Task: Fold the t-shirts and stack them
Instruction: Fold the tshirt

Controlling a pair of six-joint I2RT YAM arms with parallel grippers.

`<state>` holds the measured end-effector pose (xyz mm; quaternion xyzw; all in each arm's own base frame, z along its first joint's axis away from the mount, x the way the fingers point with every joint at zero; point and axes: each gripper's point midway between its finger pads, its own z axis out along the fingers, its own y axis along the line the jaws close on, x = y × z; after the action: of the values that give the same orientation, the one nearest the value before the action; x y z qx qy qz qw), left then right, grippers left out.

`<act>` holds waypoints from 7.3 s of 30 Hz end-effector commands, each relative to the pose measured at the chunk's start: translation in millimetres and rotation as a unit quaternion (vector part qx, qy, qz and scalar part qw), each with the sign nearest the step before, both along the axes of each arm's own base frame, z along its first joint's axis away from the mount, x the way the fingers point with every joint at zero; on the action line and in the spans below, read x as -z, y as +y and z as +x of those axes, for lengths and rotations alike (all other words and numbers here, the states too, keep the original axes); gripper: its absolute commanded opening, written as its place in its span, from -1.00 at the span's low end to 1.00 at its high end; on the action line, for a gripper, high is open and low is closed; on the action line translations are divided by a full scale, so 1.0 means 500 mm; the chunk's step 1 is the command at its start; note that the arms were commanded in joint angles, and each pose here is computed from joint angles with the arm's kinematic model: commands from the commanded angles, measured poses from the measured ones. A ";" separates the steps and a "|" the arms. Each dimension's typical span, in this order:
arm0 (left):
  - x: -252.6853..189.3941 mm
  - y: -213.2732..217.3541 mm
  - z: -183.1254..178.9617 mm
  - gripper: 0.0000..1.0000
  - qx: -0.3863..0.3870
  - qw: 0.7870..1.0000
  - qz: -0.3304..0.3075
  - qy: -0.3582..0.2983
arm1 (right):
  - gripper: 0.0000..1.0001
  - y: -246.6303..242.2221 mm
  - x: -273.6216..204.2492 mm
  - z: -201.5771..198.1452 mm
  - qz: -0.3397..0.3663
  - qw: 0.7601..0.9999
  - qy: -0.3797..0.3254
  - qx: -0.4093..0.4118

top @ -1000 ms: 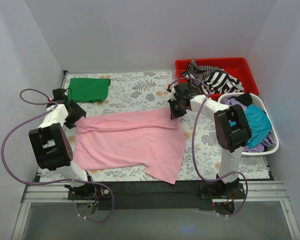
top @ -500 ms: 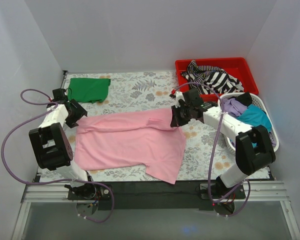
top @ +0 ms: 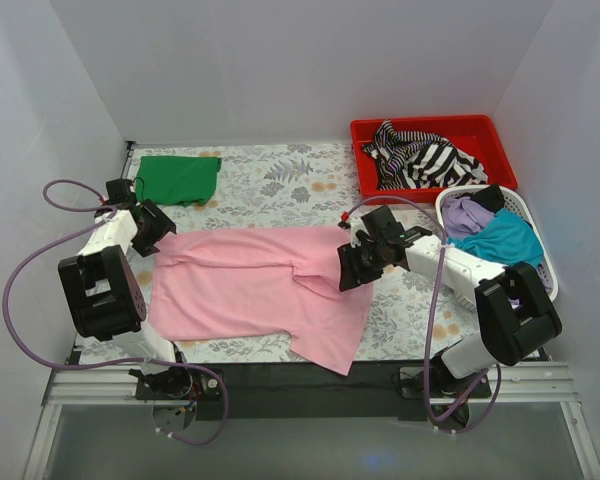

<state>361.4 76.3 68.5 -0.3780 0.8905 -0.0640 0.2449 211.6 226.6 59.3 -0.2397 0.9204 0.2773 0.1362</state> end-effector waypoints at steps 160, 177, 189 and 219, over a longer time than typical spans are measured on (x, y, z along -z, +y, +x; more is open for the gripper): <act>0.006 -0.016 0.022 -0.12 0.025 0.999 -0.017 -0.033 | 0.11 -0.046 0.175 0.233 -0.117 0.987 0.005 0.110; 0.037 -0.014 0.017 -0.92 0.025 0.999 -0.022 -0.003 | 0.11 -0.044 0.178 0.231 -0.116 0.987 0.008 0.107; 0.002 -0.030 -0.003 -1.00 0.033 0.999 -0.030 -0.017 | 0.11 -0.039 0.182 0.222 -0.114 0.988 0.011 0.104; 0.012 0.010 0.065 0.06 0.005 1.000 -0.012 -0.012 | 0.11 -0.032 0.200 0.209 -0.109 0.989 0.025 0.096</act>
<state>385.9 74.2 49.3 -0.3741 0.8932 -0.0885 0.2332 400.1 228.5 26.0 -0.1595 0.9272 0.1858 0.2834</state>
